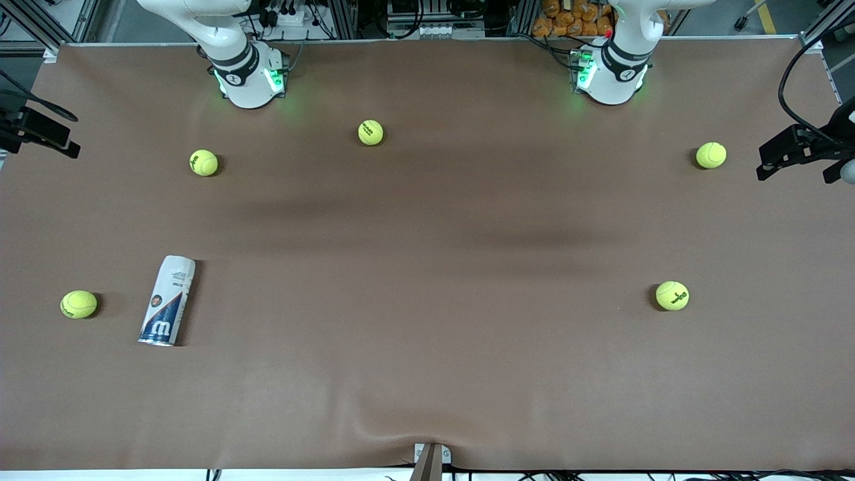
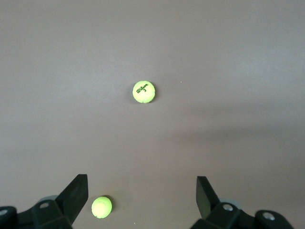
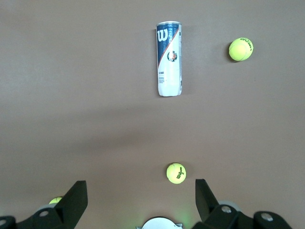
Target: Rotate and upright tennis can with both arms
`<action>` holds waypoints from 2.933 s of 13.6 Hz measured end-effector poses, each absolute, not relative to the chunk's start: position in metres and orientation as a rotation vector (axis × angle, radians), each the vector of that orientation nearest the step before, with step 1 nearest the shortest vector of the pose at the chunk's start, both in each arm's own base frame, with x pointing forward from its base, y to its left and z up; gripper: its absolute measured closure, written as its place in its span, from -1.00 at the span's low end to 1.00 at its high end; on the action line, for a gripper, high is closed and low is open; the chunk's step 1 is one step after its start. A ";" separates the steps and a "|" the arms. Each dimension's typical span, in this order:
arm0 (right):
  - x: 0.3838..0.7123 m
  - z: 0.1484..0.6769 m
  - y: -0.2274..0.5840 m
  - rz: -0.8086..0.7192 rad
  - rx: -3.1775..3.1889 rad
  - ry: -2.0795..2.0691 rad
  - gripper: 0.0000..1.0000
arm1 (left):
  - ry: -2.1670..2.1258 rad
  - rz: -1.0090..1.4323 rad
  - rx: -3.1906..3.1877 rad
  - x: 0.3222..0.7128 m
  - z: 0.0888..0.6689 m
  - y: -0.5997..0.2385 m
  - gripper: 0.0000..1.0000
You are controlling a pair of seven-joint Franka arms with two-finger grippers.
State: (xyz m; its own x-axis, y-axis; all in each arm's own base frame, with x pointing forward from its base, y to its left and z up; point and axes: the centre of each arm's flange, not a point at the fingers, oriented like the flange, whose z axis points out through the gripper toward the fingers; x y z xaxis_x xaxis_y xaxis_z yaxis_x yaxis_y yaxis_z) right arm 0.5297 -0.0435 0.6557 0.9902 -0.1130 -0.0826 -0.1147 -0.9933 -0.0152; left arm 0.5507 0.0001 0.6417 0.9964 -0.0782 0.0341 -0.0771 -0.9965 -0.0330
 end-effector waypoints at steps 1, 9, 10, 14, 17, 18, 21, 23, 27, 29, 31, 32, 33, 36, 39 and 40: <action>0.534 0.649 -0.045 0.133 -3.119 0.182 -1.00 | 0.120 -0.048 -3.107 0.550 0.641 0.000 -1.00; 0.629 0.483 -0.068 0.262 -3.193 0.164 -1.00 | 0.124 -0.042 -3.108 0.551 0.640 -0.001 -1.00; 0.638 0.459 -0.071 0.282 -3.192 0.157 -1.00 | 0.123 -0.042 -3.108 0.551 0.640 -0.001 -1.00; 0.670 0.362 -0.097 0.256 -3.198 0.138 -1.00 | 0.121 -0.032 -3.108 0.552 0.637 0.000 -1.00; 0.678 0.285 -0.119 0.286 -3.189 0.148 -1.00 | 0.121 -0.026 -3.109 0.553 0.635 0.000 -1.00; 0.680 0.266 -0.123 0.272 -3.184 0.152 -1.00 | 0.121 -0.026 -3.109 0.554 0.635 0.000 -1.00; 0.684 0.229 -0.122 0.245 -3.126 0.132 -1.00 | 0.116 -0.025 -3.109 0.554 0.634 0.002 -1.00; 0.682 0.211 -0.121 0.260 -3.071 0.109 -1.00 | 0.108 -0.025 -3.110 0.554 0.634 0.005 -1.00; 0.676 0.189 -0.130 0.294 -3.044 0.000 -1.00 | 0.093 -0.019 -3.111 0.554 0.634 0.010 -1.00; 0.674 0.186 -0.137 0.298 -3.038 -0.029 -1.00 | 0.092 -0.017 -3.111 0.553 0.634 0.010 -1.00; 0.673 0.186 -0.138 0.298 -3.036 -0.039 -0.82 | 0.092 -0.012 -3.111 0.553 0.633 0.010 -1.00; 0.674 0.187 -0.138 0.297 -3.035 -0.040 -0.58 | 0.092 -0.011 -3.111 0.553 0.633 0.010 -1.00; 0.676 0.189 -0.138 0.292 -3.035 -0.052 -0.41 | 0.092 -0.011 -3.111 0.553 0.633 0.010 -1.00; 0.688 0.203 -0.129 0.230 -3.026 -0.203 -0.22 | 0.091 -0.010 -3.111 0.553 0.633 0.011 -1.00; 0.712 0.248 -0.081 0.134 -2.973 -0.542 -0.27 | 0.090 -0.009 -3.111 0.553 0.633 0.011 -1.00; 0.719 0.264 -0.056 0.103 -2.941 -0.691 -0.28 | 0.090 -0.009 -3.111 0.553 0.633 0.011 -1.00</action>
State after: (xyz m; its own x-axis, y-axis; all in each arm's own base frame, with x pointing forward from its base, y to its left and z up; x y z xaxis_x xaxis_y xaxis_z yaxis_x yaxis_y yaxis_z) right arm 0.7186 -0.0558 0.2639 0.8935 0.4474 -0.0393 0.4394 -0.8888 -0.1304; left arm 0.5530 0.0109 0.6332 0.9983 -0.0580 0.0052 -0.0579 -0.9979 -0.0289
